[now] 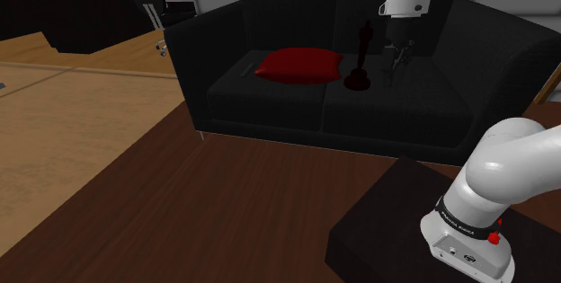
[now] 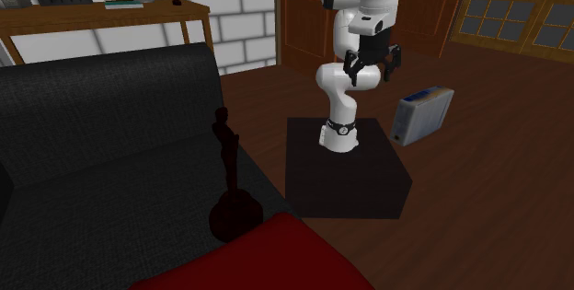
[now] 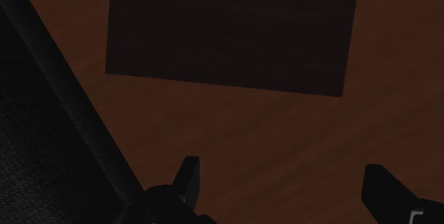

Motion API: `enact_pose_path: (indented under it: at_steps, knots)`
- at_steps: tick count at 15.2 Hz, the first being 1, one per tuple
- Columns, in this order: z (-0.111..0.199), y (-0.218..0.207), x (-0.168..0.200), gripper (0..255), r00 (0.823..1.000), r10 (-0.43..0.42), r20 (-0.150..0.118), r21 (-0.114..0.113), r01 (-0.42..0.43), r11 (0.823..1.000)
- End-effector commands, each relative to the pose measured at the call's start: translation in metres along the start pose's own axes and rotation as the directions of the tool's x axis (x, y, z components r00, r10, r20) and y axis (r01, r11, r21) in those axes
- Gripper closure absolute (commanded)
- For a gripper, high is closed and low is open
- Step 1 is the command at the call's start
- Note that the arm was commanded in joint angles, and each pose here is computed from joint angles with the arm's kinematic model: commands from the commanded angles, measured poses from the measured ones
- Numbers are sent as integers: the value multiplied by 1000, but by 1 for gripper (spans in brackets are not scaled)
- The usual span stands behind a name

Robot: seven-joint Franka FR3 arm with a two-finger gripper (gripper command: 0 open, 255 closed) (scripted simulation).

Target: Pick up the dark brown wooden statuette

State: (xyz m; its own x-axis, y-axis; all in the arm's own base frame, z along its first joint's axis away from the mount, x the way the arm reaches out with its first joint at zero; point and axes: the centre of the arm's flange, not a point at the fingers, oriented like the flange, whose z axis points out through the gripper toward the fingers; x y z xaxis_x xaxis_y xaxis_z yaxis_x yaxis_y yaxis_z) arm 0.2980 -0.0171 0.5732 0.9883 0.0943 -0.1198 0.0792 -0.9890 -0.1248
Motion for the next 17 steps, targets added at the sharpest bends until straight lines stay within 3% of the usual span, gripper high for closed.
enact_pose_path:
  at_steps: [1, 17]
  knots:
    - [0, 0, 0, 0, 1000, 0, 0, 0, 0, 1000]
    - [-50, 147, 98, 0, 991, -2, -133, -122, -14, 992]
